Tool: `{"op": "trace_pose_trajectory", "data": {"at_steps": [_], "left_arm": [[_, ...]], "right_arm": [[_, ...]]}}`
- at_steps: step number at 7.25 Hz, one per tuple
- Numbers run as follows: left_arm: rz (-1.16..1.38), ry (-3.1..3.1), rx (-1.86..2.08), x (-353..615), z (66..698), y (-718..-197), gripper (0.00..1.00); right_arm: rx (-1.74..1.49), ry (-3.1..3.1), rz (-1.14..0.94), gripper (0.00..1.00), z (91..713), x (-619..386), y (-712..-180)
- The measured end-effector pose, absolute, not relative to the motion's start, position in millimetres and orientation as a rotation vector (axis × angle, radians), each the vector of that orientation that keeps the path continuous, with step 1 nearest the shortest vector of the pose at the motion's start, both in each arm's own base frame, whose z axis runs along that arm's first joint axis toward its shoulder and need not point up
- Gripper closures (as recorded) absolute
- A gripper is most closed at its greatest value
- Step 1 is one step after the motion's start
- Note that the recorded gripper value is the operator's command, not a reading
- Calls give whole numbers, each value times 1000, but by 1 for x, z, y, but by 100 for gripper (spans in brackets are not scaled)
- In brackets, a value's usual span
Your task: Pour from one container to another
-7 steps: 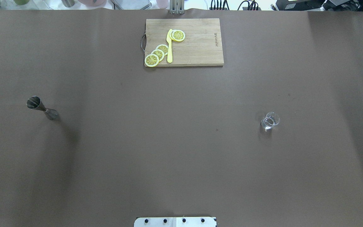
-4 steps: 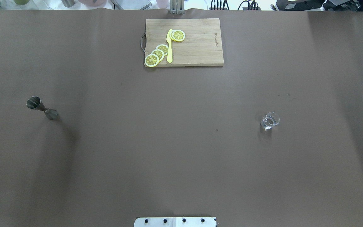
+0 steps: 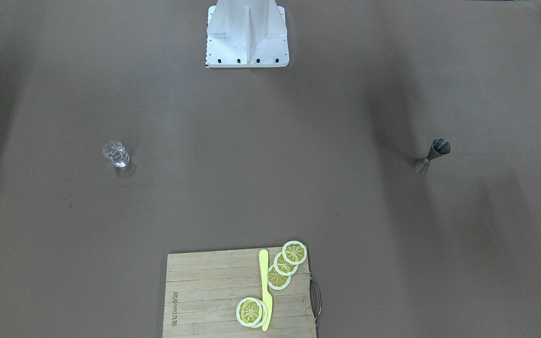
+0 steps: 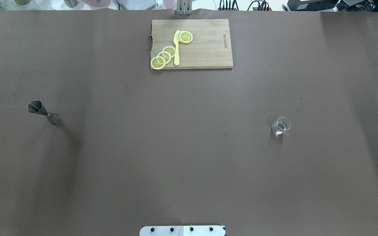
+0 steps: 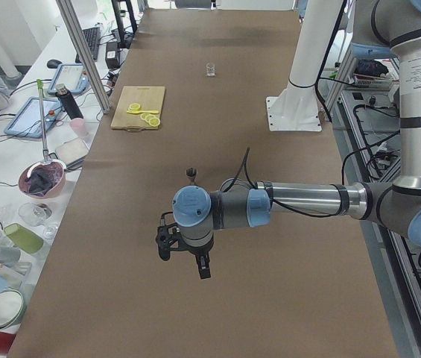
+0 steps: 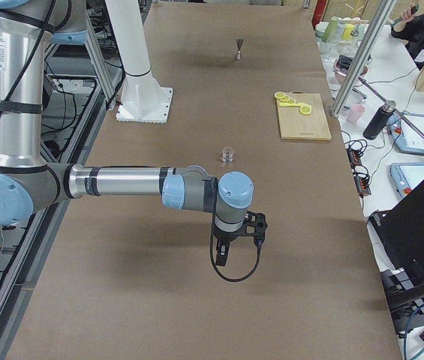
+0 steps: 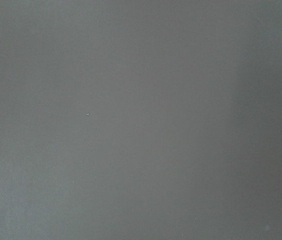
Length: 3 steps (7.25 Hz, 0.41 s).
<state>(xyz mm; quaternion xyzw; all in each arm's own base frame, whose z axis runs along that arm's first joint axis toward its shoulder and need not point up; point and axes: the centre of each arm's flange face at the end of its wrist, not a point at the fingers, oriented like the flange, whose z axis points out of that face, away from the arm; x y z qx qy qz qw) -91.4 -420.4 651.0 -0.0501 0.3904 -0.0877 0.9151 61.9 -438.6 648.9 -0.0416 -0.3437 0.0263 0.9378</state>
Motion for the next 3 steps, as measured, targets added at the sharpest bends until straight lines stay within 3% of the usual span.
{"op": "trace_pose_trajectory", "data": {"at_steps": [3], "left_arm": [[-186,805,-94,-95,648,-420,2]], "right_arm": [[-88,-701,52,0,650,62,-437]]}}
